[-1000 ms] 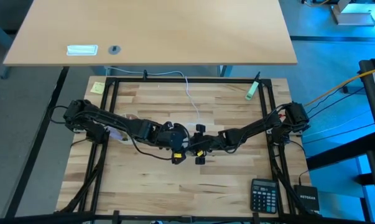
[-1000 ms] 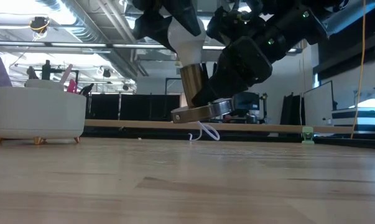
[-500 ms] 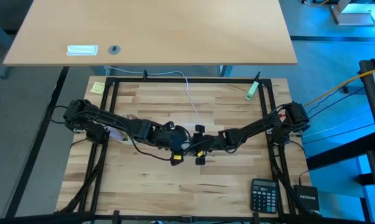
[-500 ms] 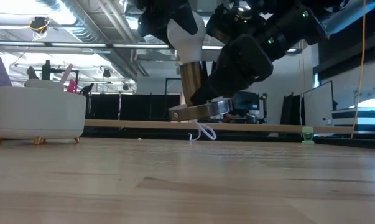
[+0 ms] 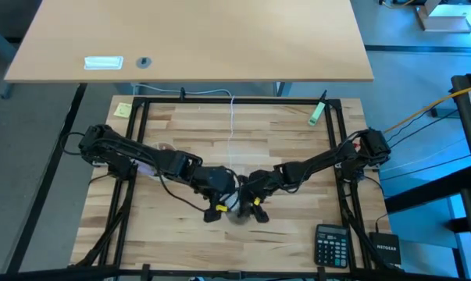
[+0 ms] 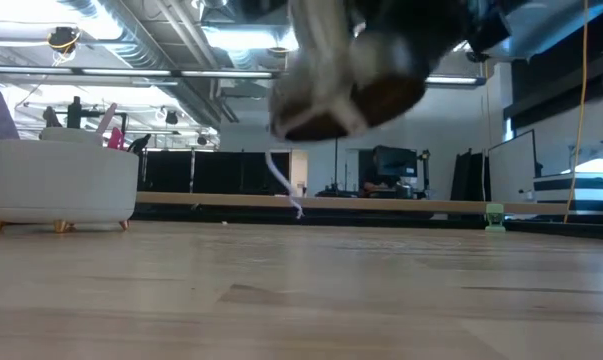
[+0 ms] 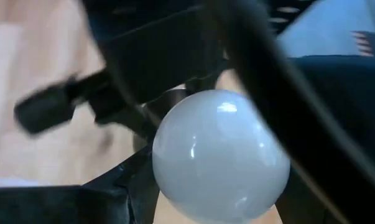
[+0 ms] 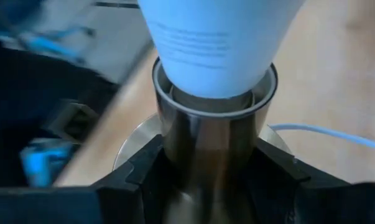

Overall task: Screw lightbulb
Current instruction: Insert the lightbulb into the lamp

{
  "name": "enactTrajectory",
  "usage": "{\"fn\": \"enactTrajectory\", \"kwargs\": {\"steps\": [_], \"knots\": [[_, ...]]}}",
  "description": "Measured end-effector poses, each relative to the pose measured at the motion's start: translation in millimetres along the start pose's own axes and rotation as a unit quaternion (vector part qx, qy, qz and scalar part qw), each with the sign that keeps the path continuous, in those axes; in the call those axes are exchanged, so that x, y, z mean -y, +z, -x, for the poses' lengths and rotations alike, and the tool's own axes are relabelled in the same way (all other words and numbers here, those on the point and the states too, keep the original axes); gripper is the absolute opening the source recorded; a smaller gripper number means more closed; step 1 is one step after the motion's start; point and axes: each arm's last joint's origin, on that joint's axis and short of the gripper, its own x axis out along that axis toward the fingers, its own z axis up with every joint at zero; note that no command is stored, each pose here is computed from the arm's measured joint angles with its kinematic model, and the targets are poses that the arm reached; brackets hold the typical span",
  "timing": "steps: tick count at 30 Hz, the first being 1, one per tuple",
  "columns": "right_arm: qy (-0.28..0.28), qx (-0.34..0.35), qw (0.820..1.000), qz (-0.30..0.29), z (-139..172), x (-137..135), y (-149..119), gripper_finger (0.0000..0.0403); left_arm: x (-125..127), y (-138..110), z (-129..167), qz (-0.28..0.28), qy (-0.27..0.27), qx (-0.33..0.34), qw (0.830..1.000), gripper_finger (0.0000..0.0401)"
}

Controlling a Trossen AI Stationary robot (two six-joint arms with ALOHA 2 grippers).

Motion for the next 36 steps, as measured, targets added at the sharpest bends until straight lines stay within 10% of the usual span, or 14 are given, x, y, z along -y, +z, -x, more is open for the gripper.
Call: {"fn": "enactTrajectory", "kwargs": {"steps": [17,36], "knots": [[0.240,0.020,0.971,-0.014,0,-39,29,0.0180,22,19,3,-0.161,-0.156,0.103,0.969,0.0238],[0.235,0.030,0.971,-0.011,2,-34,32,0.0180,22,22,4,-0.180,-0.171,0.115,0.962,0.0281]]}}
